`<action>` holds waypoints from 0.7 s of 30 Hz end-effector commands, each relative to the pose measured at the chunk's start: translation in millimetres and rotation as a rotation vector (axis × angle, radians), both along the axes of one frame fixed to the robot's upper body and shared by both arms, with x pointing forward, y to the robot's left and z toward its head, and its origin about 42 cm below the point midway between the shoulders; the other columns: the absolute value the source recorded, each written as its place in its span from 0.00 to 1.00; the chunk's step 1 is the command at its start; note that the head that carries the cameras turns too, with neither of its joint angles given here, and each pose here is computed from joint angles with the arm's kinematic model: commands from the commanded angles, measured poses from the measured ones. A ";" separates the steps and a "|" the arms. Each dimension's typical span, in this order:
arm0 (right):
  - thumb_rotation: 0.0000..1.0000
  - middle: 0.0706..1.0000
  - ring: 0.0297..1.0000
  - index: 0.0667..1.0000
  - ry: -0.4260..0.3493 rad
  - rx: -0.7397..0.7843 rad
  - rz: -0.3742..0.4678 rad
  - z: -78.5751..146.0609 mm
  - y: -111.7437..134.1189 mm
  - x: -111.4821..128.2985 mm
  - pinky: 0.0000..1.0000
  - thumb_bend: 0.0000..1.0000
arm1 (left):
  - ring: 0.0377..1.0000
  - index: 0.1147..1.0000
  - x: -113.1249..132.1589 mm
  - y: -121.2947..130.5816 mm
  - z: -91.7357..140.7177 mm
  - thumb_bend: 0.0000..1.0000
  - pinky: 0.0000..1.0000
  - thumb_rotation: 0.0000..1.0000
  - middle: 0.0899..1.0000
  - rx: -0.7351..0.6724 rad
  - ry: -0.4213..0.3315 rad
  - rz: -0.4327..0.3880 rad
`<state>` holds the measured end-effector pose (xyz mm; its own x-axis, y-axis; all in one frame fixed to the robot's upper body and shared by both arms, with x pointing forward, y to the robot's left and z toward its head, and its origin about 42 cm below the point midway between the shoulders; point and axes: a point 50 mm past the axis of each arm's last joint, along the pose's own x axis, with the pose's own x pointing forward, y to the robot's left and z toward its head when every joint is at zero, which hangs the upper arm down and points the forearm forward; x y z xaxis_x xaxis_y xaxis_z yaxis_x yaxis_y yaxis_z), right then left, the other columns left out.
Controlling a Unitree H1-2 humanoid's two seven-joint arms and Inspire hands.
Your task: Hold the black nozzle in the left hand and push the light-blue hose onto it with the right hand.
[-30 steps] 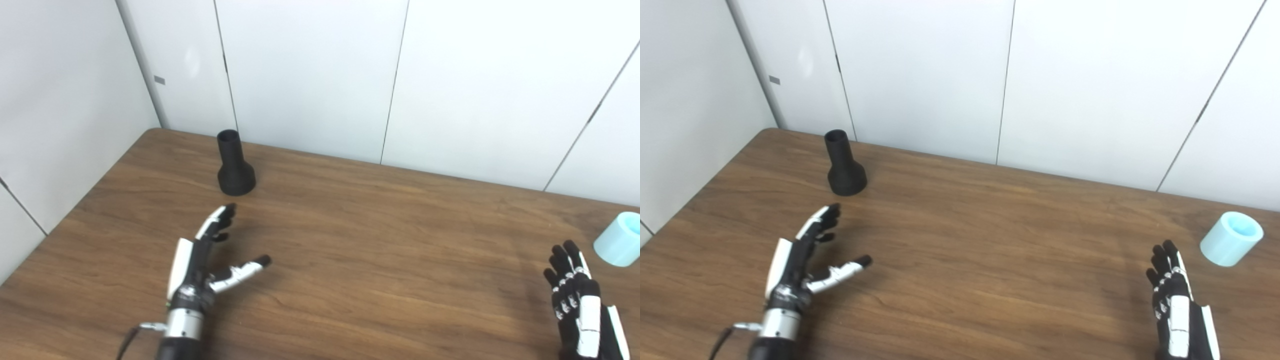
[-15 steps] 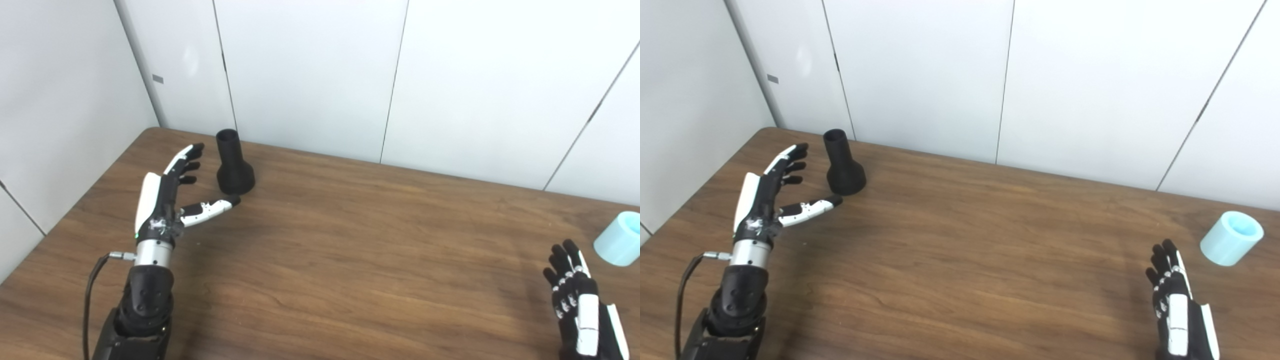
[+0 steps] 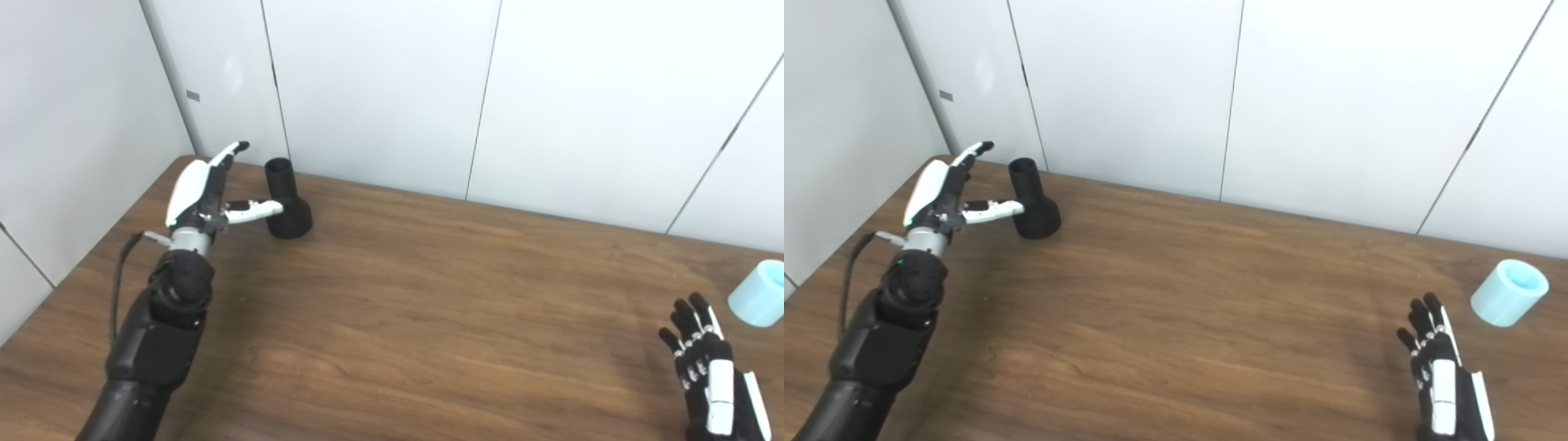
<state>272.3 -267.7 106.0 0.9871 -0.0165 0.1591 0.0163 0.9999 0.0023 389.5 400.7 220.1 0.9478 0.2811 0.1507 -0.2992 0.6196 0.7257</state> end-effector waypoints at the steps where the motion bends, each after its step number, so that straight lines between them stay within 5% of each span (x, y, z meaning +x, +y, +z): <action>1: 1.00 0.94 0.96 0.95 0.108 0.023 -0.002 -36.1 0.0 -20.0 0.90 0.47 | 0.98 0.92 13.7 6.3 31.9 0.96 0.89 0.37 0.96 0.067 -0.077 0.013; 4: 1.00 0.94 0.96 0.94 0.106 0.001 -0.001 -35.9 -0.9 -20.1 0.89 0.48 | 1.00 0.94 22.2 9.5 29.8 0.96 0.98 0.38 0.99 0.065 -0.037 0.030; 14: 1.00 0.93 0.95 0.95 0.109 0.006 0.001 -33.5 -3.5 -20.2 0.88 0.51 | 1.00 0.93 45.2 29.6 37.6 1.00 1.00 0.47 0.99 0.125 0.122 0.034; 21: 1.00 0.94 0.96 0.95 0.114 0.011 0.008 -33.6 -3.4 -19.7 0.90 0.51 | 0.95 0.83 50.8 30.5 37.5 0.99 0.97 0.37 0.87 0.116 0.142 0.025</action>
<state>272.3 -269.3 106.7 0.9872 0.0024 0.1592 -0.0017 1.0000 -0.0050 431.5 424.6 224.1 0.9529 0.3002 -0.0425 -0.1382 0.5549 0.8204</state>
